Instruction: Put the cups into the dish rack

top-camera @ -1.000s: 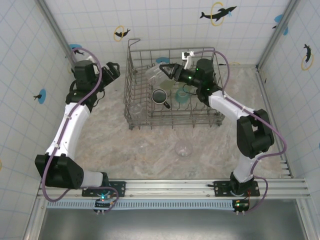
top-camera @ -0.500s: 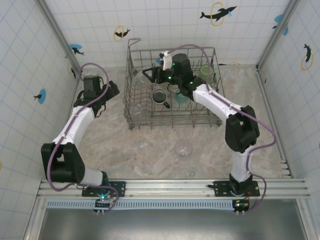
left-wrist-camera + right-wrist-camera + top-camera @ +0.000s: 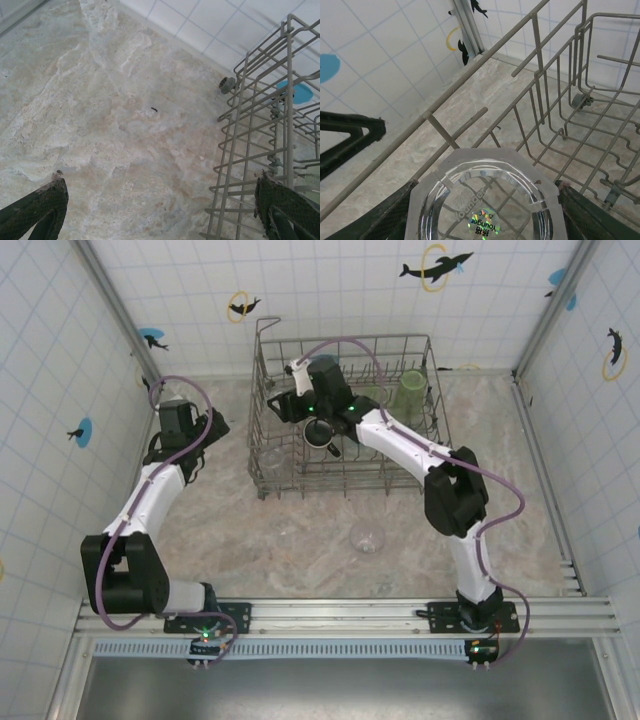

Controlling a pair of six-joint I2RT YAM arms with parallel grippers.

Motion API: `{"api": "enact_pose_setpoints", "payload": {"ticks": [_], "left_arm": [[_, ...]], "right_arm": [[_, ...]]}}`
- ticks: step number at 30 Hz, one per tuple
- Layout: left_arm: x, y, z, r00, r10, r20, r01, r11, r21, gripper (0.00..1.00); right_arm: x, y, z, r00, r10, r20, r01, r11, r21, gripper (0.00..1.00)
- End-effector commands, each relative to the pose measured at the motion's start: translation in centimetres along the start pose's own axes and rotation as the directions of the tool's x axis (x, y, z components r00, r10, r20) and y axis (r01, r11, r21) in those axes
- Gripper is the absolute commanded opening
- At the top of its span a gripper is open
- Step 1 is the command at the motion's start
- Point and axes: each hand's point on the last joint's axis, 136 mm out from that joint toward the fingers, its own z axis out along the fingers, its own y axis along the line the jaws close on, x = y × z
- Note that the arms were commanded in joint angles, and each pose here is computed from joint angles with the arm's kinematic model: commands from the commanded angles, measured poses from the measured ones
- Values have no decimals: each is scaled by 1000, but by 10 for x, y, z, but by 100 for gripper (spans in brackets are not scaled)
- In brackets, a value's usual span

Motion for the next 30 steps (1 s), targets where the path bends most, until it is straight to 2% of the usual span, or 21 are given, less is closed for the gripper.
{"api": "enact_pose_setpoints", "payload": {"ticks": [1, 12, 30], "left_arm": [[-9, -3, -6, 999, 29, 38, -29, 999, 13, 98], [-9, -5, -7, 999, 31, 39, -32, 999, 22, 97], [-11, -7, -9, 999, 25, 41, -27, 999, 36, 97]], "right_arm": [[-17, 2, 3, 997, -70, 39, 69, 997, 38, 38], [7, 2, 24, 989, -146, -14, 147, 985, 88, 37], [29, 11, 48, 980, -193, -49, 196, 978, 74, 38]]}}
